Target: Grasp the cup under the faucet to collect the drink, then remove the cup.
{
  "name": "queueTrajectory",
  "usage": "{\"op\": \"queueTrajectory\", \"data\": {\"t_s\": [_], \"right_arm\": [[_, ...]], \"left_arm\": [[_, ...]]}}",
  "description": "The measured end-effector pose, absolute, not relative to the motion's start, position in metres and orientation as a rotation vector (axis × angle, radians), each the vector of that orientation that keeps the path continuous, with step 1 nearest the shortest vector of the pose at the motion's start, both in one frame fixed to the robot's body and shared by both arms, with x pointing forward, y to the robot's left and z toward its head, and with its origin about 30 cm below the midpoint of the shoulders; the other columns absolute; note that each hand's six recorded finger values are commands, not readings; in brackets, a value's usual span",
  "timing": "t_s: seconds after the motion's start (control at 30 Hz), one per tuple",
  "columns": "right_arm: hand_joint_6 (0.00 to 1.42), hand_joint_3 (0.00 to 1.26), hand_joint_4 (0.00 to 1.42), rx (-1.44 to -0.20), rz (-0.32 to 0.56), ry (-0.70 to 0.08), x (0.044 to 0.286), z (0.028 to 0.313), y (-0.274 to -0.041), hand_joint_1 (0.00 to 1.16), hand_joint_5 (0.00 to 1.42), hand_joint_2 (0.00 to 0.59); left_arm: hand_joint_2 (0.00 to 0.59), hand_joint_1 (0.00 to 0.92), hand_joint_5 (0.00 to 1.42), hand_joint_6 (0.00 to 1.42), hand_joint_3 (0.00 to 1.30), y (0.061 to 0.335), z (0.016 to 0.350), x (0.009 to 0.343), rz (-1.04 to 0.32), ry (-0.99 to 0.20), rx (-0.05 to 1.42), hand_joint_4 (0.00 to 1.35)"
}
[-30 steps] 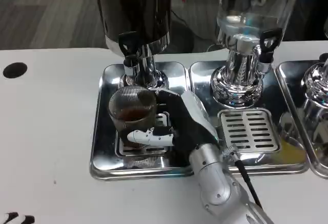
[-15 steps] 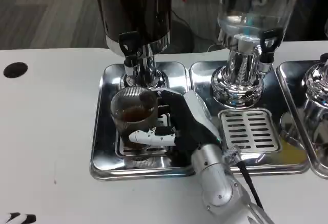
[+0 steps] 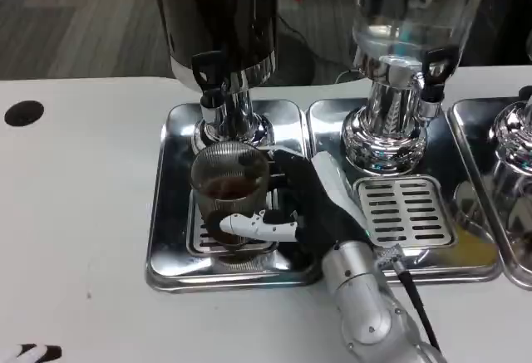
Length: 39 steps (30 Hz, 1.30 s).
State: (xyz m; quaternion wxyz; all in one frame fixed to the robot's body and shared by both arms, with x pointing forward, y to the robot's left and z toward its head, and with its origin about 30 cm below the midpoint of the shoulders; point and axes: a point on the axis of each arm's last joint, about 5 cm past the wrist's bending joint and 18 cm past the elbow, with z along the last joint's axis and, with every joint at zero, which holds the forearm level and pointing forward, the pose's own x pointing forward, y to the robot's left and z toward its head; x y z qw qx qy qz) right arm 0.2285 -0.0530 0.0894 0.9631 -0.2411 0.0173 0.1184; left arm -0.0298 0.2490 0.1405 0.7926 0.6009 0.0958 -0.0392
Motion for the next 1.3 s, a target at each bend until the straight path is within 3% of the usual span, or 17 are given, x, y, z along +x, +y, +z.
{"op": "queueTrajectory", "data": {"t_s": [0.6,1.3], "right_arm": [[0.2,0.47,0.39,-0.482,0.231,-0.001,0.217,0.098,-0.074,0.81,0.41,0.101],[0.2,0.47,0.4,-0.49,0.21,0.051,0.196,0.091,-0.109,0.8,0.41,0.107]], "left_arm": [[0.073,0.0,0.2,0.4,0.25,0.245,0.136,-0.021,-0.097,0.194,1.275,0.17],[0.073,0.0,0.21,0.4,0.24,0.241,0.132,-0.011,-0.13,0.206,1.269,0.17]]}}
